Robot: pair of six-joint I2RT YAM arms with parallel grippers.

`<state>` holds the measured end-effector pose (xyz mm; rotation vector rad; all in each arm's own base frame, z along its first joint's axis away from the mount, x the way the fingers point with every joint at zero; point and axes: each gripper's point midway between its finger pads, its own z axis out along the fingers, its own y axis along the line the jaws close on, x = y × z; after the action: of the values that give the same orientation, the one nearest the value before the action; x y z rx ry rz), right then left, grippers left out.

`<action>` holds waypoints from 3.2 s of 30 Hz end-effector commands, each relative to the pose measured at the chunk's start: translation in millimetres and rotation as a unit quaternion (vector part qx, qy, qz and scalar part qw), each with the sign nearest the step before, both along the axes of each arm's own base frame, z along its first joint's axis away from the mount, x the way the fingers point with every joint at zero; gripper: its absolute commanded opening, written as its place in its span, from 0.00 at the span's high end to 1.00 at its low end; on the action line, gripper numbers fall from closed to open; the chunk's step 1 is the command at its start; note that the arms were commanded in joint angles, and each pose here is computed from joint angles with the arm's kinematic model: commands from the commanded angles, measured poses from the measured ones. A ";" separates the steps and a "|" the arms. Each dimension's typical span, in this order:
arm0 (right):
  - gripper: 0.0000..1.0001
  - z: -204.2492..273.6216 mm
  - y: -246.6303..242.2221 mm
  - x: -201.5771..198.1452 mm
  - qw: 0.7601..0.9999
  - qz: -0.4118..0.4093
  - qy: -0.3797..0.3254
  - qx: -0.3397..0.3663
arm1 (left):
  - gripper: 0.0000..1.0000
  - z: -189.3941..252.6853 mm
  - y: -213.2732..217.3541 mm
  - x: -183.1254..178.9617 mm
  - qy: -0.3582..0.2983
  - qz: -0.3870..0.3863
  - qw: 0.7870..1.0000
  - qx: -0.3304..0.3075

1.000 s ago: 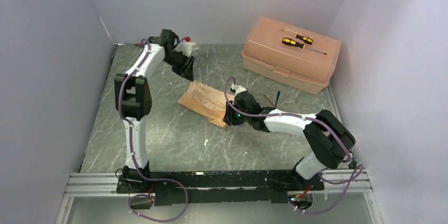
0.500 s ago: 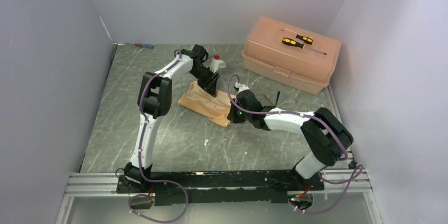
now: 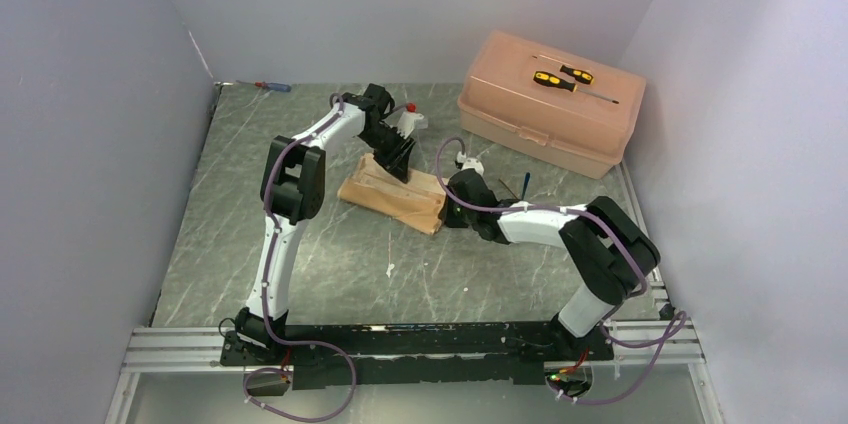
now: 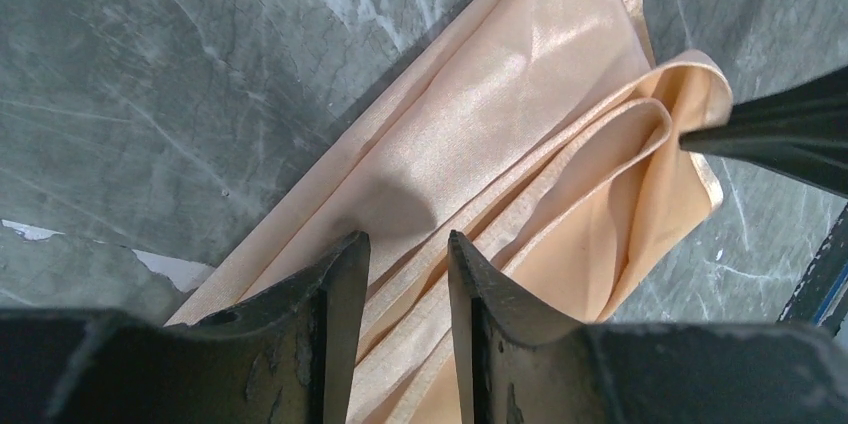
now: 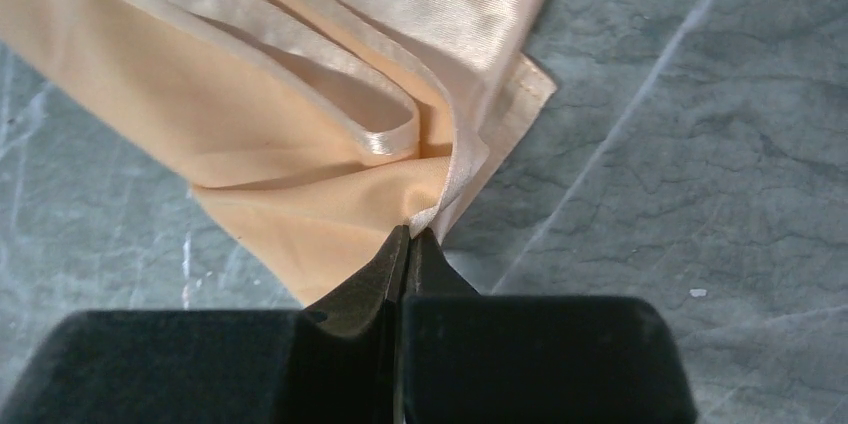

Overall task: Fold the napkin into a case and place the utensils inside
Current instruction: Smooth out the 2/3-rectangle-folded napkin at the center of the board, then rotate the 2/3-rectangle-folded napkin at the center of the board.

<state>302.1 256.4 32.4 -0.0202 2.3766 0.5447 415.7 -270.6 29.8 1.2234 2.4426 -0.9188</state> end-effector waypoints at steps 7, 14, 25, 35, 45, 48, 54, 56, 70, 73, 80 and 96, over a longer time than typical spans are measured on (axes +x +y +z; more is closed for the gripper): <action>1.00 -25.9 -17.1 8.7 0.998 -0.062 0.019 -0.018 | 0.59 -9.0 8.5 3.8 -0.023 -0.016 0.999 0.029; 1.00 -35.2 -17.7 3.0 0.997 -0.062 0.040 -0.021 | 0.55 61.1 16.8 22.1 -0.058 0.020 0.998 -0.014; 0.95 -28.8 -13.6 3.9 0.997 -0.056 0.048 -0.013 | 0.52 98.6 29.4 -36.6 -0.024 -0.008 0.999 -0.033; 0.85 -22.8 -11.2 7.0 0.997 -0.061 0.056 -0.001 | 0.56 61.0 11.0 -118.6 0.093 -0.040 0.992 -0.069; 0.53 24.1 -23.9 19.8 0.998 -0.060 0.022 0.016 | 0.60 16.5 13.7 -99.1 0.076 -0.009 0.997 -0.018; 0.47 47.2 -24.6 31.6 0.999 -0.042 0.003 0.014 | 0.60 12.4 17.1 -101.8 0.080 -0.008 0.997 -0.010; 0.45 62.4 -0.8 69.6 1.000 0.006 -0.022 -0.013 | 0.57 48.8 12.1 -97.5 0.069 -0.006 0.997 -0.030; 0.48 63.5 13.9 82.2 0.999 0.029 -0.026 -0.007 | 0.55 69.5 13.2 -91.5 0.049 -0.005 0.998 -0.037; 0.58 35.4 49.8 138.3 0.994 0.094 -0.046 -0.018 | 0.54 66.7 90.2 -136.8 0.076 -0.001 0.997 0.021; 0.58 32.5 47.0 138.9 0.994 0.097 -0.038 -0.015 | 0.55 40.6 99.5 -145.7 0.096 0.009 0.995 0.039; 0.53 42.1 30.4 144.1 0.994 0.101 -0.045 -0.010 | 0.55 19.0 116.6 -118.6 0.062 0.045 0.994 0.073; 0.54 -7.4 2.7 109.7 0.995 0.092 0.014 -0.034 | 0.51 -26.6 133.8 -43.3 -0.025 0.095 0.983 0.153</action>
<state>430.1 269.2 25.9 -0.2895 2.4218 0.5622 332.2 -139.9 21.0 1.0703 2.7248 -0.6107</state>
